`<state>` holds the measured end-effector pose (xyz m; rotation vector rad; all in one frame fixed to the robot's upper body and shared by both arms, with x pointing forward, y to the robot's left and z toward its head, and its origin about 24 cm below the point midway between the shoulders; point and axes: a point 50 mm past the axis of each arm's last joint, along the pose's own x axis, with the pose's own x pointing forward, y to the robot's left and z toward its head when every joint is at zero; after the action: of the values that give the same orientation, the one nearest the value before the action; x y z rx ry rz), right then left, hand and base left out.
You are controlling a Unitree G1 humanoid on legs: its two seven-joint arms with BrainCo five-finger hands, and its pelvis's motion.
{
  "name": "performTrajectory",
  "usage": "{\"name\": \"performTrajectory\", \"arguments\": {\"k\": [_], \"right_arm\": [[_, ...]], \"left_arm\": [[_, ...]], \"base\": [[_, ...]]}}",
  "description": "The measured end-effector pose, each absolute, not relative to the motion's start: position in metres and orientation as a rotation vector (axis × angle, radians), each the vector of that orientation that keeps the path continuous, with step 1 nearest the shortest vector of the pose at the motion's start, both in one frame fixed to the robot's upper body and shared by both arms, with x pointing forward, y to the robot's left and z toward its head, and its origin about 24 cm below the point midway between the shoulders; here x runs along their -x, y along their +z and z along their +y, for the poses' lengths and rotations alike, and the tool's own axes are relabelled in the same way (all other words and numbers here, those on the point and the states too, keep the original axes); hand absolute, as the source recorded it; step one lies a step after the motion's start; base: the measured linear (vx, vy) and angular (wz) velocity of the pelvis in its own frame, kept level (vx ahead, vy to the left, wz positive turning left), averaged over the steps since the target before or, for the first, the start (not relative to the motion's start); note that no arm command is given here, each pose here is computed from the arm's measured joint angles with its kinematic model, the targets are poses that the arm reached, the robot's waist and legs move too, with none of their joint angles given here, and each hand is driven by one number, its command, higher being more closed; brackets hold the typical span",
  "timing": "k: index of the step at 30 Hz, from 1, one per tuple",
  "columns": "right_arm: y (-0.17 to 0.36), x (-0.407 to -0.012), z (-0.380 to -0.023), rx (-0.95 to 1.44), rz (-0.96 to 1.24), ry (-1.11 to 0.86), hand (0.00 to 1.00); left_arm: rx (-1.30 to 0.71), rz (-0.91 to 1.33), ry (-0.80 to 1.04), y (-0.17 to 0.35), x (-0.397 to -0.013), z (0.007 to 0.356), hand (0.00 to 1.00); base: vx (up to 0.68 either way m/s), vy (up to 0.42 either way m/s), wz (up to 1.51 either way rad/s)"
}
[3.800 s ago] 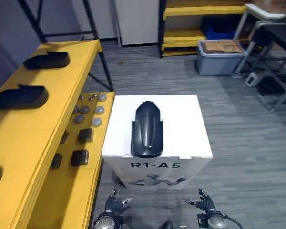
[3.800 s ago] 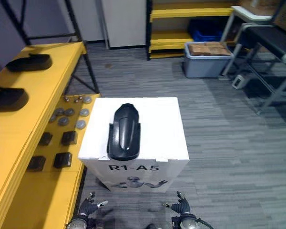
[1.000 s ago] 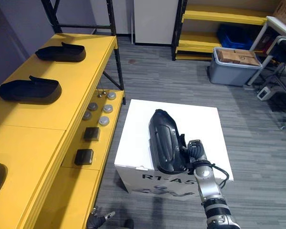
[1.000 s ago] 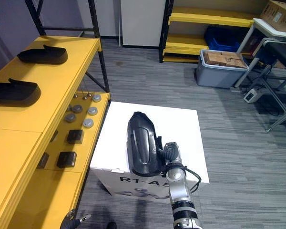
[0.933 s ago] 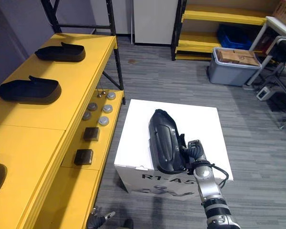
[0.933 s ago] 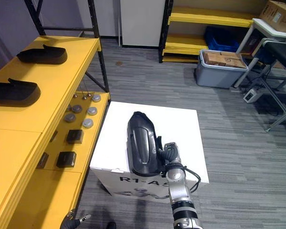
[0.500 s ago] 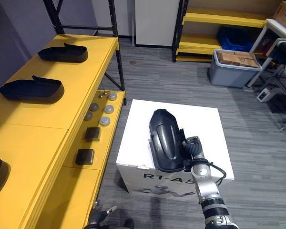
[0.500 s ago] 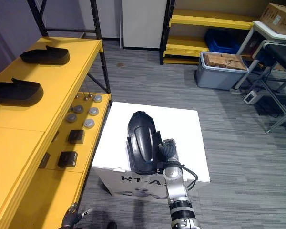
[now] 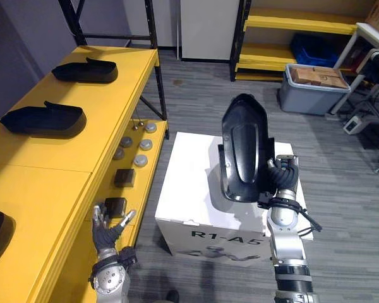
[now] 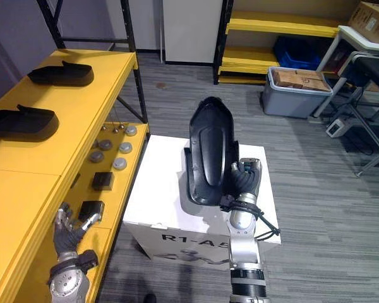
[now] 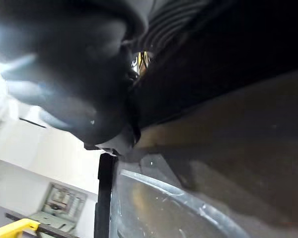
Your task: Walk over and take plastic housings, then place them on the shelf
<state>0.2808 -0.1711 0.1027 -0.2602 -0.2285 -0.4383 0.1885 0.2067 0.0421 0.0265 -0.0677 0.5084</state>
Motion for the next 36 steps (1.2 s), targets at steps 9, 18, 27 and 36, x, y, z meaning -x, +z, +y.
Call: {"name": "performTrajectory", "arguments": {"k": [9, 18, 27, 36], "right_arm": [[0.126, -0.277, -0.130, 0.265, -0.375, -0.294, 1.00], [0.135, -0.273, -0.086, 0.258, -0.449, -0.117, 1.00], [0.139, -0.273, -0.079, 0.273, -0.477, -0.080, 1.00], [0.141, -0.262, -0.063, 0.304, -0.556, 0.059, 1.00]], "left_arm": [[0.087, -0.237, 0.178, 0.076, -0.219, 0.137, 0.00], [0.183, -0.215, 0.015, 0.077, -0.241, 0.098, 0.00], [0.253, -0.185, 0.014, 0.078, -0.251, 0.100, 1.00], [0.301, -0.110, 0.004, 0.068, -0.252, 0.100, 1.00]], "base": [[0.00, 0.000, 0.01], [0.01, -0.008, -0.07], [0.00, -0.004, -0.09], [0.00, 0.000, -0.01]]}}
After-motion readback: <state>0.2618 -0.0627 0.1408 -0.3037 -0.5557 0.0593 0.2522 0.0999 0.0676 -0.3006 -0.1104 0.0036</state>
